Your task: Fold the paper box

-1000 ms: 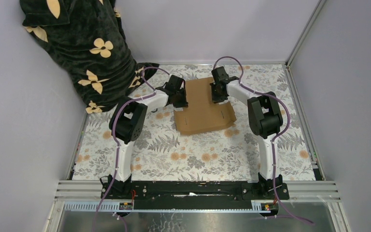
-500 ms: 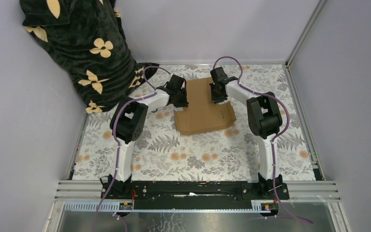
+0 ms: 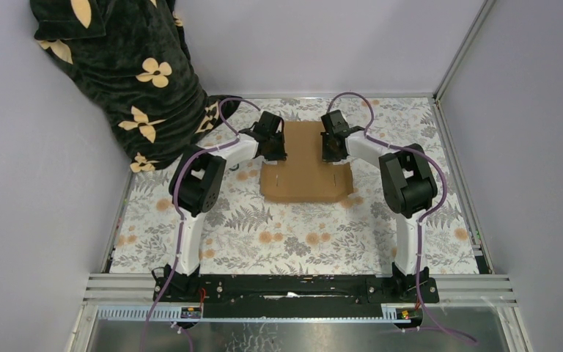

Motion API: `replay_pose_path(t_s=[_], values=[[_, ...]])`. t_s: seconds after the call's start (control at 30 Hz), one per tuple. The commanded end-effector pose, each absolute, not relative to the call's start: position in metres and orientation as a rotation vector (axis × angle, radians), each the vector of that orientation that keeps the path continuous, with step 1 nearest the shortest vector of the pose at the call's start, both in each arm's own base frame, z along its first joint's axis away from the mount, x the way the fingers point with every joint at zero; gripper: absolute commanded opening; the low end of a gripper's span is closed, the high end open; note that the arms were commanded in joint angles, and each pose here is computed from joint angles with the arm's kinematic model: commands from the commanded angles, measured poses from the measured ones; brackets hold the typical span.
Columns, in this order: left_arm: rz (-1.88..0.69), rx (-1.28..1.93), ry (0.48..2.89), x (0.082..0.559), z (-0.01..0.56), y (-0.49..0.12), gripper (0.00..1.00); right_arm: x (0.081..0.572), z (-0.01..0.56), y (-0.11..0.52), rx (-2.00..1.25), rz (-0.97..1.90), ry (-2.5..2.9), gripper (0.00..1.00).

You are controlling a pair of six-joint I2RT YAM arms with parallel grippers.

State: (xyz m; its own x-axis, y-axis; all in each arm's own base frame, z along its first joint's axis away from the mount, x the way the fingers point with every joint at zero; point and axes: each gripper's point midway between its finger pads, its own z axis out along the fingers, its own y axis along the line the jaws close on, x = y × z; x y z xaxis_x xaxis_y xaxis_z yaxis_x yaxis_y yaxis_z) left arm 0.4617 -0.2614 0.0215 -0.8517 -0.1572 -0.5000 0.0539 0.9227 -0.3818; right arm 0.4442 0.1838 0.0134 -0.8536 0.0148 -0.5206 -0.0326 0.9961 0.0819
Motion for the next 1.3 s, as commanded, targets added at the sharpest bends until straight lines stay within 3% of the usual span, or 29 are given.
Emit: replay_pose_path(t_s=[0.0,0.23,0.37,0.77,1.27], values=[[-0.487,-0.038,2.514,0.46,0.036,-0.251,0.04,0.409,0.008,0.175,-0.08,0.041,2.715,0.06],[-0.514,-0.052,2.331,0.476,0.143,-0.231,0.2,0.437,0.108,0.175,-0.106,0.032,2.561,0.08],[-0.518,-0.067,2.281,0.456,0.18,-0.215,0.22,0.419,0.144,0.169,-0.065,0.067,2.522,0.1],[-0.582,-0.219,2.374,0.34,0.11,-0.174,0.23,0.284,0.075,0.13,0.19,0.179,2.64,0.13],[-0.599,-0.237,2.467,0.32,0.066,-0.174,0.17,0.279,0.035,0.129,0.239,0.141,2.711,0.13]])
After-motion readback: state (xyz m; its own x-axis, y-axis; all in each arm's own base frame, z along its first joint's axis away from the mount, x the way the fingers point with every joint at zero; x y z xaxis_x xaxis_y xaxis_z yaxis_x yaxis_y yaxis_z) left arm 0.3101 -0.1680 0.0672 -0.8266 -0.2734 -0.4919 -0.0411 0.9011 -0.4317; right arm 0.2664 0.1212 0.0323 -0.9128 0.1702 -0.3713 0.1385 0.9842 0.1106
